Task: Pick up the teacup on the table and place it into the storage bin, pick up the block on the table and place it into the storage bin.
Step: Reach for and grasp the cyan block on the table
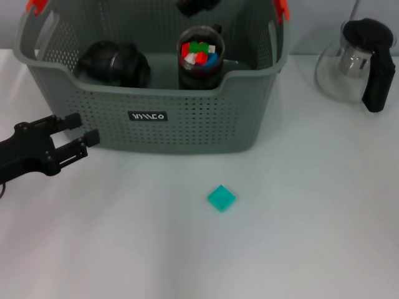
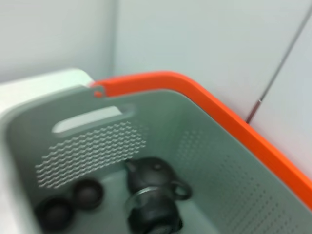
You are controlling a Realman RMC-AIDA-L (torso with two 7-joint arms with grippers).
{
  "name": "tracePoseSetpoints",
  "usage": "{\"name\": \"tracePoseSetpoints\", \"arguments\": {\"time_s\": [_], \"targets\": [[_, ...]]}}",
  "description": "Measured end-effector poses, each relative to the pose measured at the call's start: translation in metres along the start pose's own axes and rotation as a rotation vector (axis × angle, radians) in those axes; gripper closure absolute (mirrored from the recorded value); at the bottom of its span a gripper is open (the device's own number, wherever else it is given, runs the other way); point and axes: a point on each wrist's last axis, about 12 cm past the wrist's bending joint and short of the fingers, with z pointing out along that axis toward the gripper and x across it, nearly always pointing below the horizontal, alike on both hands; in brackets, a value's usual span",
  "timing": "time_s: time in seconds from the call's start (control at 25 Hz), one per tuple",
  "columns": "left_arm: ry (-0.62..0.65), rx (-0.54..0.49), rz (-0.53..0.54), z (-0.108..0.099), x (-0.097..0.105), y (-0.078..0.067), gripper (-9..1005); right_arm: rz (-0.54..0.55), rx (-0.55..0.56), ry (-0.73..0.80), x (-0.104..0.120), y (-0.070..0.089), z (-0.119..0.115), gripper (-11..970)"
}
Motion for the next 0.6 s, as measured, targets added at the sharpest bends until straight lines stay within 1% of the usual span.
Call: {"name": "tracePoseSetpoints", "arguments": {"time_s": [0.04,0.08,0.12,0.16,0.24,0.32,0.36,0.4,0.48,0.6], "targets": [[-0.001,-0.001,0.000,0.000,0.000,0.000,432,-0.011,-0.025,-0.013,0.007,0.002,-0.011,429],[-0.002,-0.001,0.000,0.000,0.000,0.000,432,-0.024,-0.055,-0.026,0.014,0.006,-0.022,354],[-0.003,-0.001,-0.001,-0.001,0.000,0.000,432,-0.042,-0.093,-0.046,0.025,0.011,-0.038,278],[-0.004,-0.001,-0.001,-0.001,0.000,0.000,432,-0.058,-0.126,-0.058,0.030,0.016,-0.047,203],[-0.003,-0.002,-0.001,-0.001,0.000,0.000,432,-0.098,-0.206,-0.081,0.050,0.027,-0.067,140],[-0.003,-0.004,-0.001,0.000,0.000,0.000,431,-0.125,-0.294,-0.098,0.073,0.038,-0.081,78],[-0.003,-0.004,-0.001,-0.001,0.000,0.000,431,-0.129,-0.331,-0.099,0.085,0.041,-0.087,46],[-0.002,-0.004,-0.001,-0.001,0.000,0.001,431,-0.126,-0.350,-0.094,0.092,0.042,-0.090,15],[-0.003,-0.003,0.000,-0.001,-0.001,0.001,431,-0.102,-0.386,-0.056,0.109,0.043,-0.096,16],[-0.003,-0.003,0.001,-0.001,-0.001,0.001,431,-0.068,-0.408,0.037,0.124,0.041,-0.101,17]]}}
